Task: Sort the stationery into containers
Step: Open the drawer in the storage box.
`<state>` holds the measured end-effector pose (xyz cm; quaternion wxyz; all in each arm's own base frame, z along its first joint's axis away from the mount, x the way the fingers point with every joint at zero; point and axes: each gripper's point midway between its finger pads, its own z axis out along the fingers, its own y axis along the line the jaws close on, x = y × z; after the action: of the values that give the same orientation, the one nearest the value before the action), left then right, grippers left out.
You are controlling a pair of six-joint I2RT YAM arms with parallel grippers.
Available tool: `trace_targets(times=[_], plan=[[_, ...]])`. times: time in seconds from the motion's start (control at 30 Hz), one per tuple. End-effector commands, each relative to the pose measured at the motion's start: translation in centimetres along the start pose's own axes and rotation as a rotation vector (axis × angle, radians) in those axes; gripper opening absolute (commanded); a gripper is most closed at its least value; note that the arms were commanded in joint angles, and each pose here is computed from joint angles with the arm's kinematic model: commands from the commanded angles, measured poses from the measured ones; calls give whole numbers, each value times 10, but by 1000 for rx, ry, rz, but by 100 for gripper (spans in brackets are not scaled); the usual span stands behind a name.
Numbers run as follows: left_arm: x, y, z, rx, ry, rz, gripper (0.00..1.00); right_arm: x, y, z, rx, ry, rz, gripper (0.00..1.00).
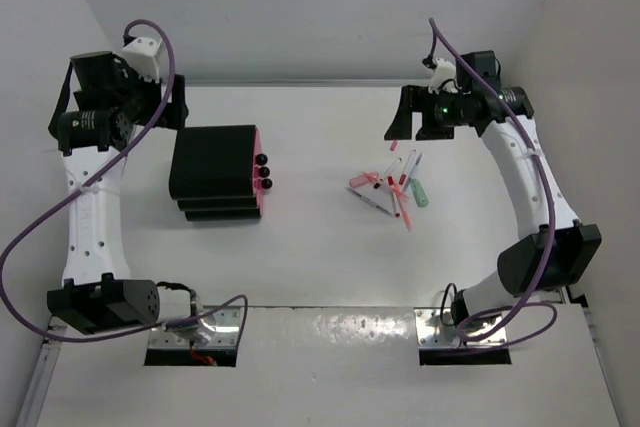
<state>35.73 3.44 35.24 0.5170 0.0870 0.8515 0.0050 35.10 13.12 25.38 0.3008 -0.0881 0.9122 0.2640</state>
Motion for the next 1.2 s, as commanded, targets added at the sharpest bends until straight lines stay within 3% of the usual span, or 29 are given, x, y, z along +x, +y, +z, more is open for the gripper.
trace_targets(times=[0.0, 0.2, 0.4, 0.6, 0.9, 1.17], plan=[[-24, -25, -1, 112, -67, 81, 96, -3, 18, 9, -62, -8, 24, 89], [2, -72, 1, 338, -16, 200, 80, -1, 56, 54, -216, 73, 95, 74], [36, -91, 4, 423, 14, 249, 77, -10, 116, 118, -474, 180, 263, 52], [48, -89, 3, 379, 30, 257, 66, 1, 172, 179, -697, 336, 400, 42], [70, -95, 16, 413, 146, 215, 60, 35, 182, 250, -759, 457, 520, 42], [83, -94, 31, 412, 178, 208, 51, 65, 174, 278, -773, 522, 550, 46]])
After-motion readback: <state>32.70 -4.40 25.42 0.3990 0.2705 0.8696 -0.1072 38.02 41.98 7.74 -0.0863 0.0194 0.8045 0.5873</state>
